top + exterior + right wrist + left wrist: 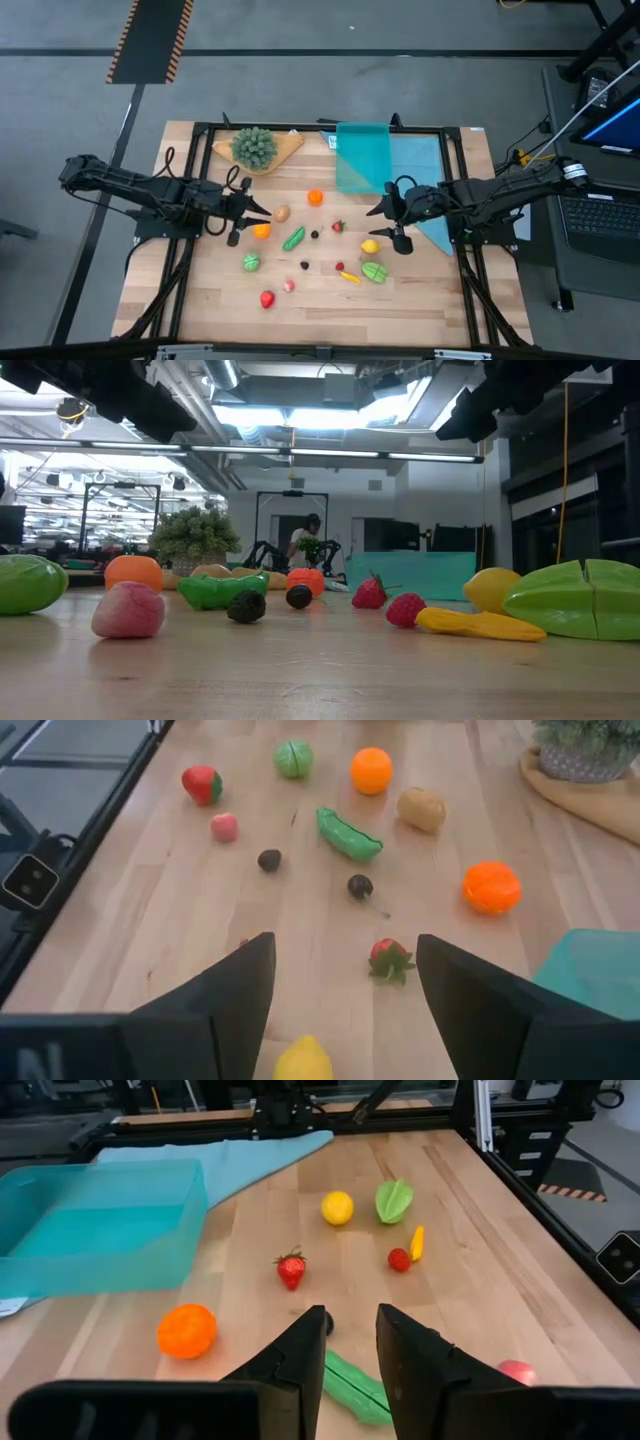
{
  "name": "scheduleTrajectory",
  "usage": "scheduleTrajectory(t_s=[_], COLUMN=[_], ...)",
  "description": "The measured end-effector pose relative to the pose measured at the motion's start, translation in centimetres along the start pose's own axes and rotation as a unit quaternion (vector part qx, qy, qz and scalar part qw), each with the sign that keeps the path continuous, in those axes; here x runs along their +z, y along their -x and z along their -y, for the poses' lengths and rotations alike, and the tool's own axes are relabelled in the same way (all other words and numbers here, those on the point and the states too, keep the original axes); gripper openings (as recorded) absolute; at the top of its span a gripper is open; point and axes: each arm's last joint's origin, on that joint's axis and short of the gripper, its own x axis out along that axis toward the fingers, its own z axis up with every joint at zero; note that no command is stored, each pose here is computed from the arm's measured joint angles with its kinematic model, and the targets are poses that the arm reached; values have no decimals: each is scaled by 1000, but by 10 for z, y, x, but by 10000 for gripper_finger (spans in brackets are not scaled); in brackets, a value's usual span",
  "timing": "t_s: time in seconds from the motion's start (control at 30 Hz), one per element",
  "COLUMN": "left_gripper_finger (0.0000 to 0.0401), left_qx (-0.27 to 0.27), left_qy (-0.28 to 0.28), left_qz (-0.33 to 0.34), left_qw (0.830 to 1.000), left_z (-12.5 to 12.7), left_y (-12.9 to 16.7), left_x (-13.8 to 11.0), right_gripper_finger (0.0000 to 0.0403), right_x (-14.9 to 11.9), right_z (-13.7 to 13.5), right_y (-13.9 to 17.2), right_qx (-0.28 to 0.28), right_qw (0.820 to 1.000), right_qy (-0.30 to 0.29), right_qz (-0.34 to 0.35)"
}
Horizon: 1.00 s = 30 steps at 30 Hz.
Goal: Pick and placing Produce into tupperware
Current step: Put the yellow lemon into the blue bin
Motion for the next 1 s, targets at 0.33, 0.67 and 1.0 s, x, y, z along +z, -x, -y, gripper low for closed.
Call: scheduleTrajectory(t_s=[0.33,0.67,1.0], left_gripper_finger=[83,97,87], left_qx=[0,0,0], left_qy=[0,1,3], left_qz=[0,0,0], left_qw=[1000,1000,1000], left_z=[0,0,0], left_y=[0,0,0], left_x=[0,0,0], right_gripper_finger=[246,246,246], right_x=[0,-2,-3], right_z=[0,0,0], right_y=[0,0,0], right_qx=[0,-1,-1], right_qw=[1000,1000,1000], right_qy=[17,17,17], right_qz=[-2,-12,-15])
